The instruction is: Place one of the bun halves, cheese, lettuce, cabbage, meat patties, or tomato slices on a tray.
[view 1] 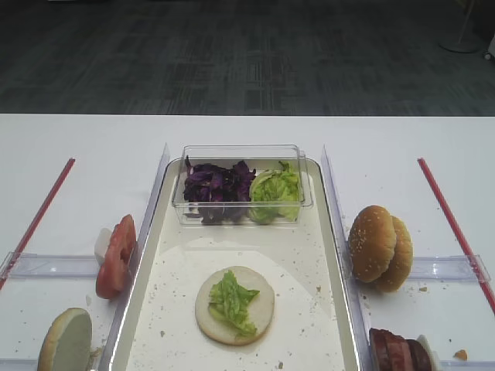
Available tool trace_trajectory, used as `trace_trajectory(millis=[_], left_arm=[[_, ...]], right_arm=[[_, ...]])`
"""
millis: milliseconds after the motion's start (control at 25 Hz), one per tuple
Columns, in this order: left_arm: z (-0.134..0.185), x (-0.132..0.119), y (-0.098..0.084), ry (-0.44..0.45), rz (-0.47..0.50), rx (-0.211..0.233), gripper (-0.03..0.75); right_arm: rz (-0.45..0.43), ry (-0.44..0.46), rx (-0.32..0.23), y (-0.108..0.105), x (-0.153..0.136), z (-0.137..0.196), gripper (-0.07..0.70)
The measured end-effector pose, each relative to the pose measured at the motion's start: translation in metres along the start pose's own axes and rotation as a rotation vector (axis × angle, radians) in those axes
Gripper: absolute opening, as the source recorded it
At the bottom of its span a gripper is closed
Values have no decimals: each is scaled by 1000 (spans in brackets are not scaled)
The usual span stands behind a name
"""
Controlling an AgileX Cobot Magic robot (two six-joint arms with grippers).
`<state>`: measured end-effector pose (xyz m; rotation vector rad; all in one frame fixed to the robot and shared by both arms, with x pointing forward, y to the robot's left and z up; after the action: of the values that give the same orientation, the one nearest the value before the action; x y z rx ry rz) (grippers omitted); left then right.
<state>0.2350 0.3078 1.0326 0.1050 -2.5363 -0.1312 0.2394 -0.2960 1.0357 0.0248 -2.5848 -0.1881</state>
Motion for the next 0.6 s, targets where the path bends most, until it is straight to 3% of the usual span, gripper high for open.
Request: trace_trajectory(millis=[600], left_arm=[[0, 0, 0, 0, 0, 0, 564]], right_arm=[[0, 0, 0, 0, 0, 0, 692]])
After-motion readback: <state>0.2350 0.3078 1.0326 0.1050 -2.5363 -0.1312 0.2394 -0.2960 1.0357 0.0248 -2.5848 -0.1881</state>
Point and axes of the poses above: a point on each arm's last joint axis where the gripper is mounted, x pointing back along that axis away from the gripper, y along the wrist's bending axis when the last joint is at zero, z = x × y, the point moved 1 cm from there along -x, pointing out along that axis toward the gripper, and after that the axes turned 7 degrees about -x, right-handed, at the moved point
